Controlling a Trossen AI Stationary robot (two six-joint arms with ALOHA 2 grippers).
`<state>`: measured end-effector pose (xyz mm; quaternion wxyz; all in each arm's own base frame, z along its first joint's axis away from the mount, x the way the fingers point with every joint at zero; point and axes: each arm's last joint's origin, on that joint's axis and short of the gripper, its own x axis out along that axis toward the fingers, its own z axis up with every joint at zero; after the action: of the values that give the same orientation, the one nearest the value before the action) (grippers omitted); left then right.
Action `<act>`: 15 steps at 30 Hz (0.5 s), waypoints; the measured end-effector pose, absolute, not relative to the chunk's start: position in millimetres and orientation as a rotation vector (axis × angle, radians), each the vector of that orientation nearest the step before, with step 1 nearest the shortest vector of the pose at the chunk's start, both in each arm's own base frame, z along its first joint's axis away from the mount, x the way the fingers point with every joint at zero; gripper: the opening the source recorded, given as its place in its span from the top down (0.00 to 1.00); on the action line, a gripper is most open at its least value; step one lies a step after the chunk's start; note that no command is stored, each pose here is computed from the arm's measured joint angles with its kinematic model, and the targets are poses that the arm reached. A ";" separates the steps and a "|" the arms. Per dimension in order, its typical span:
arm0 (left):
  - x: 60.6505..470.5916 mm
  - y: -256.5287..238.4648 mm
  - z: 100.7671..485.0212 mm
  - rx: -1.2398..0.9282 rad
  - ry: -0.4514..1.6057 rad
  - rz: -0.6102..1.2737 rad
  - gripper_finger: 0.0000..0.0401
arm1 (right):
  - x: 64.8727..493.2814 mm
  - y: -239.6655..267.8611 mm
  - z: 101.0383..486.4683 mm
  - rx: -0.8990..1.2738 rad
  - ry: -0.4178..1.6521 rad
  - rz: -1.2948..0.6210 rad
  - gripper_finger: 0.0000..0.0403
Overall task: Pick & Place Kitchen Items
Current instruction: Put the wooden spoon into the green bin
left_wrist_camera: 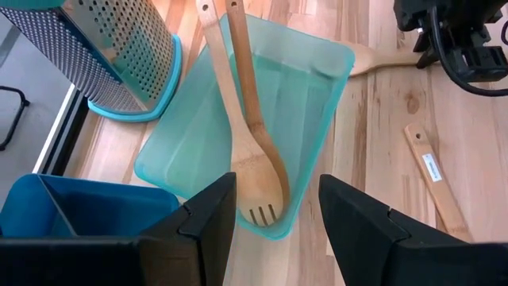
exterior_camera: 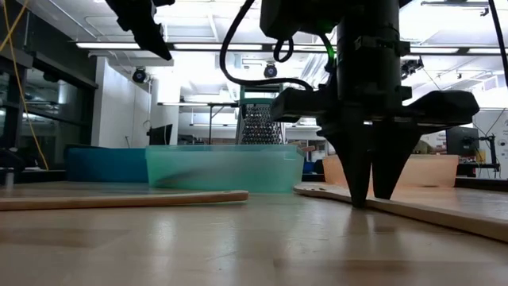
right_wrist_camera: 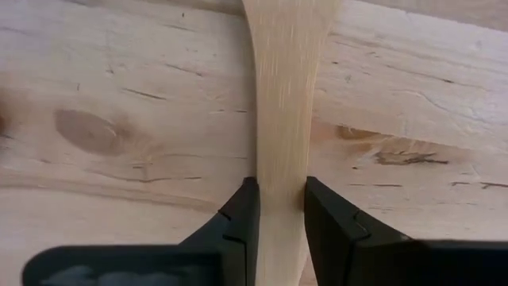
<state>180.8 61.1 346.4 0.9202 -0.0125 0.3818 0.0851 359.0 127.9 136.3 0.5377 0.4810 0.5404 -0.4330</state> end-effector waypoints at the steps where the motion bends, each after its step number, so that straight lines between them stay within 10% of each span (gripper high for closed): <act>1: 180.8 61.1 346.4 -0.026 0.784 0.175 0.56 | 358.4 127.7 138.9 1.147 1.286 -1.023 0.83; 15: 180.9 61.2 346.4 -0.025 0.783 0.175 0.56 | 335.5 135.1 173.9 1.146 1.374 -1.024 0.83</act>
<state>180.9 61.2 346.4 0.9206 -0.0124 0.3809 0.0853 335.5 135.1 173.9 0.5142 0.4770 0.5716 -0.4259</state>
